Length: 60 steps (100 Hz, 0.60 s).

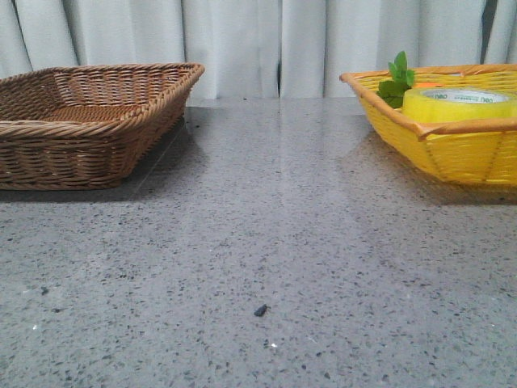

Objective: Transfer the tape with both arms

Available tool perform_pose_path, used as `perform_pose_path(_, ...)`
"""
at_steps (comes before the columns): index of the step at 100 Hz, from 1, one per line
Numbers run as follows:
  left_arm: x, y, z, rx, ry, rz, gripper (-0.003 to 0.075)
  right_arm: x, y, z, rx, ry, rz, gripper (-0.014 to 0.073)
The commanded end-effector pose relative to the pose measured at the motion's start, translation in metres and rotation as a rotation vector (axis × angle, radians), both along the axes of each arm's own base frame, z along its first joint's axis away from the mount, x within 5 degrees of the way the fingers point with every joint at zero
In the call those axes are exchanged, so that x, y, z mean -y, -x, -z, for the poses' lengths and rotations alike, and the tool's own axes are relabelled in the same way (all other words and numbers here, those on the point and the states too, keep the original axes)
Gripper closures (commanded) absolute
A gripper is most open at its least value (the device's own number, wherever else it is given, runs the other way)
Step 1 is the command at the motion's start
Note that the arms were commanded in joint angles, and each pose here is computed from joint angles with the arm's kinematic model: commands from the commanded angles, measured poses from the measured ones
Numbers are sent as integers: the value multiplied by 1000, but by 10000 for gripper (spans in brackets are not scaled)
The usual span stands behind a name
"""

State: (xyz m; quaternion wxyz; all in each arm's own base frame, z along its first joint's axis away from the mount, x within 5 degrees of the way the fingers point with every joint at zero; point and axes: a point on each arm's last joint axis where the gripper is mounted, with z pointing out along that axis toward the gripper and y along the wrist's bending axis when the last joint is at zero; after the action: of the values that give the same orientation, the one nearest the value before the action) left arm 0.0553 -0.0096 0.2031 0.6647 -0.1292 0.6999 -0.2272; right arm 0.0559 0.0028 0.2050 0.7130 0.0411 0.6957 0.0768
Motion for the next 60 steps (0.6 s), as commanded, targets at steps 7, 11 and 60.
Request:
perform_pose_path(7,-1,2,-3,65,36,-10,741,1,1,-2,86,0,7,654)
perform_pose_path(11,-1,2,-3,65,39,-10,741,1,1,-2,86,0,7,654)
perform_pose_path(60,-1,2,-3,64,45,-10,741,1,1,-1,78,-4,7,654)
